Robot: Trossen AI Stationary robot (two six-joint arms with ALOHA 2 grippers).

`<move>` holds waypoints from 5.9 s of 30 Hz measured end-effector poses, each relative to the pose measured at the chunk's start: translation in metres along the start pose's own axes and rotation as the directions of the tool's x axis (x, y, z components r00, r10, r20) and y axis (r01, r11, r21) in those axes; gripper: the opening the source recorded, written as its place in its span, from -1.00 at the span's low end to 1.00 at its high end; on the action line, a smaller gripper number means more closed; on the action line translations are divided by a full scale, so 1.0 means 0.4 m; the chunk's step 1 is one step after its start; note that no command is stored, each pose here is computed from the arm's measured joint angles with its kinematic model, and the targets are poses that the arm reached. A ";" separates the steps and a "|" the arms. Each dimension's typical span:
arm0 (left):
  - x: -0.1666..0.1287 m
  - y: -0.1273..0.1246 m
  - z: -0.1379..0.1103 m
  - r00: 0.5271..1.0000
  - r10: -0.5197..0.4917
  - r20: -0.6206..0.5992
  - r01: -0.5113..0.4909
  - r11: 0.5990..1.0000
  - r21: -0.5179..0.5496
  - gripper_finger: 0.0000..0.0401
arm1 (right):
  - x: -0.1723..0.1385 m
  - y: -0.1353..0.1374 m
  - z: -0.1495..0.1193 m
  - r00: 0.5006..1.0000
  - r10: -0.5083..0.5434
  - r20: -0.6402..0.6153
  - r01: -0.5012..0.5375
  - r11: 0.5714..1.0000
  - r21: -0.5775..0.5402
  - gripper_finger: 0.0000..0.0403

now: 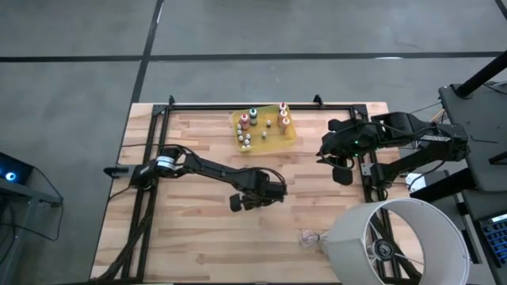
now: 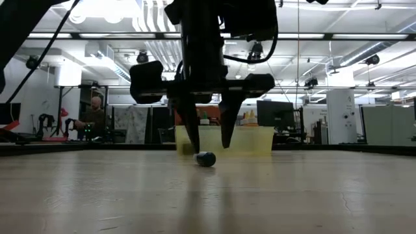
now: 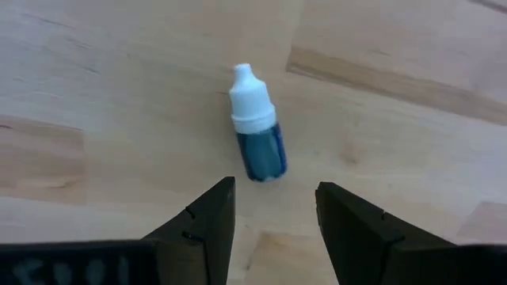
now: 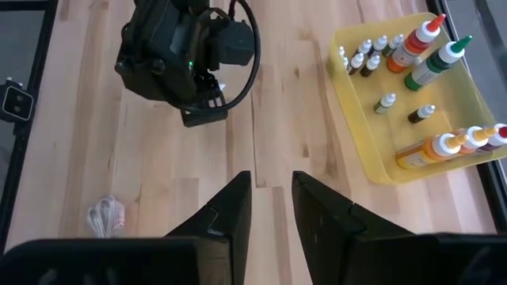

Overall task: Pick & Place food coloring
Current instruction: Put the small violet food coloring bottle into the yellow bin

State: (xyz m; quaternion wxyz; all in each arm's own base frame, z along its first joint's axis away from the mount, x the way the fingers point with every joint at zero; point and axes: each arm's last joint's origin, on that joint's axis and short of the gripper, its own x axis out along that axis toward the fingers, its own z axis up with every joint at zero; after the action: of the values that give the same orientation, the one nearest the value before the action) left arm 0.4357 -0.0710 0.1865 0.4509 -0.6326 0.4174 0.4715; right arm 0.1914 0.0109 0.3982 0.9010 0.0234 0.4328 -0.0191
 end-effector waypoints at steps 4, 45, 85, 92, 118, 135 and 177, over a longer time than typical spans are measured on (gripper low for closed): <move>0.009 0.005 0.003 1.000 0.004 0.002 -0.004 0.999 -0.033 -0.26 | 0.000 0.000 0.000 1.000 0.000 0.000 0.000 1.000 -0.009 -0.56; 0.047 0.014 0.038 1.000 0.022 -0.011 -0.023 0.999 -0.037 -0.72 | 0.000 0.001 0.008 1.000 0.002 0.031 0.000 0.998 -0.063 -0.61; -0.619 0.012 0.099 0.746 -0.588 -0.312 0.492 0.170 0.854 -0.73 | -0.060 0.008 0.100 0.926 0.040 0.375 -0.015 0.997 -0.070 -0.23; -0.711 0.058 0.114 0.657 -0.642 -0.395 0.535 0.028 0.844 -0.73 | -0.082 0.012 0.141 0.871 0.066 0.486 -0.039 0.997 -0.065 -0.09; -0.730 0.066 0.134 0.567 -0.482 -0.668 0.641 -0.250 0.725 -0.73 | -0.006 0.034 0.320 0.898 0.304 0.318 -0.220 0.937 -0.272 0.01; -0.733 0.064 0.153 0.547 -0.458 -0.700 0.638 -0.313 0.704 -0.73 | 0.030 0.047 0.364 0.883 0.397 0.251 -0.311 0.894 -0.323 0.01; -0.743 0.053 0.179 0.511 -0.478 -0.715 0.635 -0.350 0.688 -0.73 | 0.039 0.048 0.376 0.865 0.412 0.286 -0.294 0.878 -0.377 -0.25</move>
State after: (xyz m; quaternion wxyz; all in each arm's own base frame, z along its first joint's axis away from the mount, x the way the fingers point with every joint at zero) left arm 0.3382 0.0236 0.4613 0.8790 -0.2943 0.2637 -0.2669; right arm 0.3196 0.0210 0.4803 0.9437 -0.0473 0.2469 0.2151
